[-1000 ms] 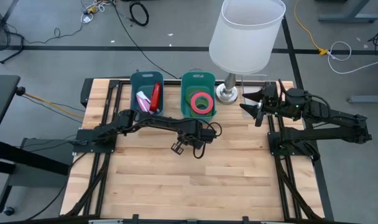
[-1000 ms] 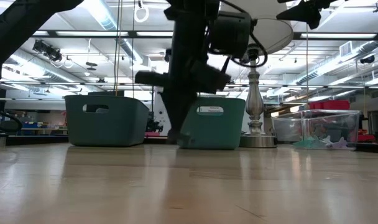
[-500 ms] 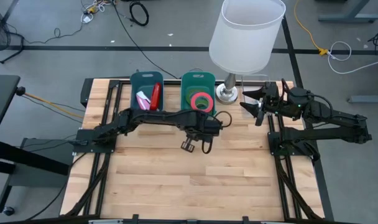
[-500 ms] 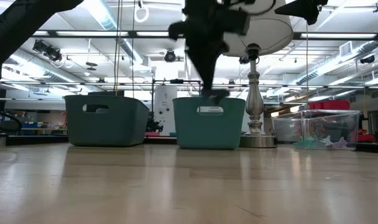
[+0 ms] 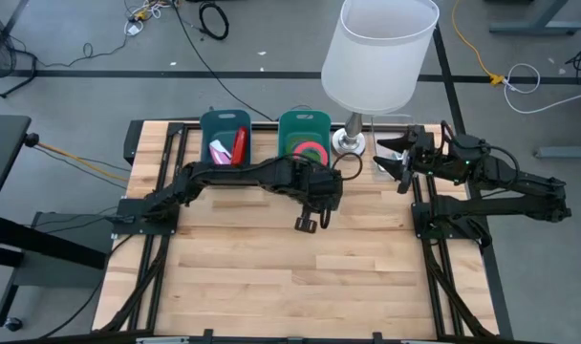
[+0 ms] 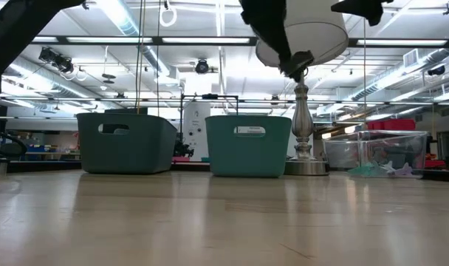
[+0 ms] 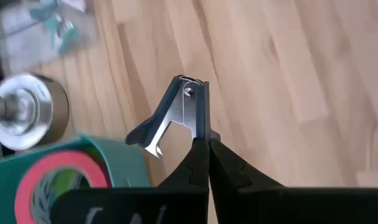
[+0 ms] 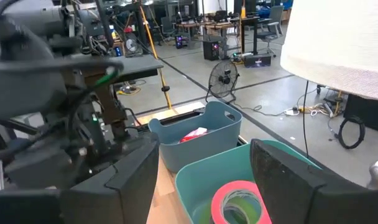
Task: Pick and place Stapler, Stapler remover, tape
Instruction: Put the black staple remover into the transparent bin
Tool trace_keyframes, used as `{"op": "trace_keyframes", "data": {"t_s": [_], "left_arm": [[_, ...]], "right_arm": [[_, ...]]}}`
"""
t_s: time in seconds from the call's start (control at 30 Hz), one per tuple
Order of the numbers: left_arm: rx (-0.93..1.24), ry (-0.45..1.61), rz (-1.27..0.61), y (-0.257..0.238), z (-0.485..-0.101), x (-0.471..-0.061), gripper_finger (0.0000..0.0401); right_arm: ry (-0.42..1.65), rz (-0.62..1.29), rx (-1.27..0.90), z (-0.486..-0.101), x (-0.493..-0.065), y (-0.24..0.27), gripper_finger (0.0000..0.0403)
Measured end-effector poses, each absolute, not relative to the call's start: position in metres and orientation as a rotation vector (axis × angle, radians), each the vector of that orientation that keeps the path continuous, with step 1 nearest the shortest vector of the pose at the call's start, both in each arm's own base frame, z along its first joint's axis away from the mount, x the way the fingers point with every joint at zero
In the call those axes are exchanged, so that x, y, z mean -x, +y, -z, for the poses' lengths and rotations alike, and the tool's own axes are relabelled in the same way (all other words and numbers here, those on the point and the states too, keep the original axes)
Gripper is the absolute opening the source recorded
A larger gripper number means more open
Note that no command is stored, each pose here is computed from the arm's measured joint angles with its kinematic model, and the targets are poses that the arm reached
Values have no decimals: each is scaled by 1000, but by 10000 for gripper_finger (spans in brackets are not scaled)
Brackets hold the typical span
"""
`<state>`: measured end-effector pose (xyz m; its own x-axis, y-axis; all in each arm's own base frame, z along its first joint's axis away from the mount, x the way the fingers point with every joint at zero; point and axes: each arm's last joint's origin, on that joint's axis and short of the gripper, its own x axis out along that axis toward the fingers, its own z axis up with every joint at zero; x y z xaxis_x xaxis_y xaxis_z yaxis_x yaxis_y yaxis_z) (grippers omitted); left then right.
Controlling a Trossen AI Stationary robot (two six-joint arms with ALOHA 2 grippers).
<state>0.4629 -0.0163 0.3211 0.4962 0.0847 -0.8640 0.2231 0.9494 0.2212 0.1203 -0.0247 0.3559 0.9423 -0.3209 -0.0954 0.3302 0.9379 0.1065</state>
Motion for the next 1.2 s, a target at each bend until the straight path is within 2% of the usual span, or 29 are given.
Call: {"op": "trace_keyframes", "data": {"t_s": [0.23, 0.47, 0.77, 1.0, 1.2], "left_arm": [[-273, 889, 75, -17, -349, -460, 0], [-194, 681, 50, -12, -394, -447, 0], [-134, 417, -43, 11, -439, -436, 0], [-47, 332, -22, 26, -444, -440, 0], [-14, 353, -4, 28, -432, -446, 0]], "right_arm": [[58, 308, -122, -358, -115, -23, 251], [66, 261, -126, -357, -115, -22, 251], [93, 252, -106, -355, -121, -22, 251], [110, 263, -92, -353, -127, -24, 251], [132, 255, -89, -351, -135, -25, 251]]}}
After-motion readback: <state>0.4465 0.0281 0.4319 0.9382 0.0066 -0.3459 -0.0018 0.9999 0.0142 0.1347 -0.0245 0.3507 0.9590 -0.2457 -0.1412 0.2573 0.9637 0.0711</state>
